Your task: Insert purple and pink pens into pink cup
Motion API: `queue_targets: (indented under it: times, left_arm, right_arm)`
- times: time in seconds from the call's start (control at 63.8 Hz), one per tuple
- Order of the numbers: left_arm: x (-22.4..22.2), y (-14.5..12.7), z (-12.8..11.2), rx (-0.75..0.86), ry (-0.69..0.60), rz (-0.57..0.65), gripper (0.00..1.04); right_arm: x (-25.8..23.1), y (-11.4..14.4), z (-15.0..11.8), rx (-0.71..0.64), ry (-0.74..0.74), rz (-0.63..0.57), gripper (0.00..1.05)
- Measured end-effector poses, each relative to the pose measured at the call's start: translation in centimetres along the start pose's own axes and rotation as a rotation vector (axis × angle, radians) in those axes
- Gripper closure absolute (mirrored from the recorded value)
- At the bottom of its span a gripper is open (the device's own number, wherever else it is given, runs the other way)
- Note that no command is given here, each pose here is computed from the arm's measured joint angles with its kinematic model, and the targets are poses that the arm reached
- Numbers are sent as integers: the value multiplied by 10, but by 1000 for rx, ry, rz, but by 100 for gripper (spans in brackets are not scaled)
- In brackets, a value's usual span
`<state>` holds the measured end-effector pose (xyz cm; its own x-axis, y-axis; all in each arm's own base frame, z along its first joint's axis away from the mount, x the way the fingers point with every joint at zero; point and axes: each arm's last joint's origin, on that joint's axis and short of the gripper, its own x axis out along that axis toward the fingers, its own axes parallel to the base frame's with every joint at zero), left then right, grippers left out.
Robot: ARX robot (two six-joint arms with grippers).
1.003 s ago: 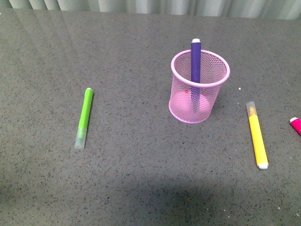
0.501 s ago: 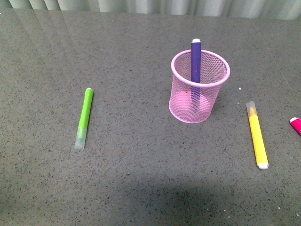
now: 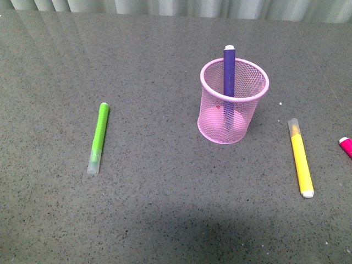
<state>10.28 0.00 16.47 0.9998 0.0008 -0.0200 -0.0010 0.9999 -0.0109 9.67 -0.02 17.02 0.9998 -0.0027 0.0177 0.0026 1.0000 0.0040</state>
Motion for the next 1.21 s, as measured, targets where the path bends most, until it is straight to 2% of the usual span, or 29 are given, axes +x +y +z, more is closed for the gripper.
queue_targets:
  times: [0.345,0.501,0.752,0.815,1.206]
  left_arm:
    - [-5,0,0,1,-11,0,102]
    - [-5,0,0,1,-11,0,74]
    - [-5,0,0,1,-11,0,18]
    - [-5,0,0,2,-11,0,7]
    - [-5,0,0,3,-11,0,8]
  right_arm:
    - [0,0,0,0,0,0,7]
    - [0,0,0,0,0,0,7]
    - [0,0,0,0,0,0,7]
    - [0,0,0,0,0,0,7]
    - [0,0,0,0,0,0,7]
